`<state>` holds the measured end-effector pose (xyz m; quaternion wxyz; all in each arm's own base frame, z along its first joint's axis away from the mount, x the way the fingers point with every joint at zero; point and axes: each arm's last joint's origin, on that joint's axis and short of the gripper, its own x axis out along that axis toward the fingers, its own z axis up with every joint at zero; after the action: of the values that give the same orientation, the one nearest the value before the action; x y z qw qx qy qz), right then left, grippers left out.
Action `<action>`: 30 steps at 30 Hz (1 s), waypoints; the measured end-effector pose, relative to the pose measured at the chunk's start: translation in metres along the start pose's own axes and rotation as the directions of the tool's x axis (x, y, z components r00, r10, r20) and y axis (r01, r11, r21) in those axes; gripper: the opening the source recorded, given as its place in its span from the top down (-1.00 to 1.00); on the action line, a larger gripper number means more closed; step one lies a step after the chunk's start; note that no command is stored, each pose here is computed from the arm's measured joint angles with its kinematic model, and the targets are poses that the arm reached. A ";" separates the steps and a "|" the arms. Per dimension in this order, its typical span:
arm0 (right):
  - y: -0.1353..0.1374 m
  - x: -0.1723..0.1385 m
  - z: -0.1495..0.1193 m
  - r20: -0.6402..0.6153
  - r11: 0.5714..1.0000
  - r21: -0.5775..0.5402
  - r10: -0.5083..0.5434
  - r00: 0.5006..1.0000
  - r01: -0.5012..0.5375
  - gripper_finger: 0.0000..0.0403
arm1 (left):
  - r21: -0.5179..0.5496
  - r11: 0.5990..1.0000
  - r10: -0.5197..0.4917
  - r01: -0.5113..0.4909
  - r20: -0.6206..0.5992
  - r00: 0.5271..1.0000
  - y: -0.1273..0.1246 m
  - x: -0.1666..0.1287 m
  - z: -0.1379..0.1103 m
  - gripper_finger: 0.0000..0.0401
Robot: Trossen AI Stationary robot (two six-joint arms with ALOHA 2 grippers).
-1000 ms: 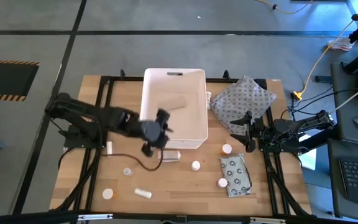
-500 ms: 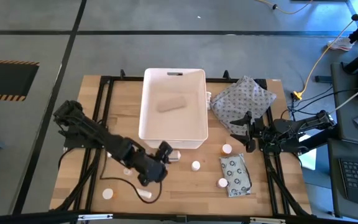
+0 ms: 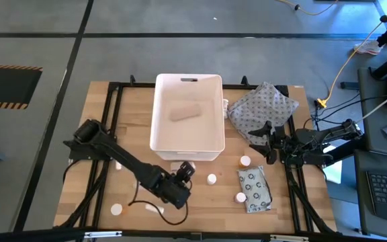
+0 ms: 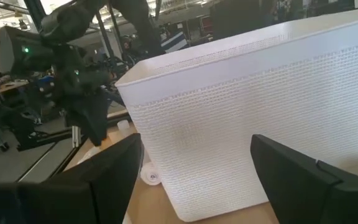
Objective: Pick & place medical supplies in basket/bin
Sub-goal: Put the white bandage into the white bin
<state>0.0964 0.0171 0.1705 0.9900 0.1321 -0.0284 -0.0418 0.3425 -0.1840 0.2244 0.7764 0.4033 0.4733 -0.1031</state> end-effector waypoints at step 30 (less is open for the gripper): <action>0.000 0.000 0.000 0.000 1.000 0.030 0.000 1.000 0.000 -0.51 | -0.244 0.970 -0.026 0.024 -0.005 1.000 -0.003 0.029 0.004 0.06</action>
<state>0.0964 0.0171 0.1706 0.9879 0.1467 -0.0292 -0.0413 0.3590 -0.1822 0.1997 0.8167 0.2995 0.4904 -0.0523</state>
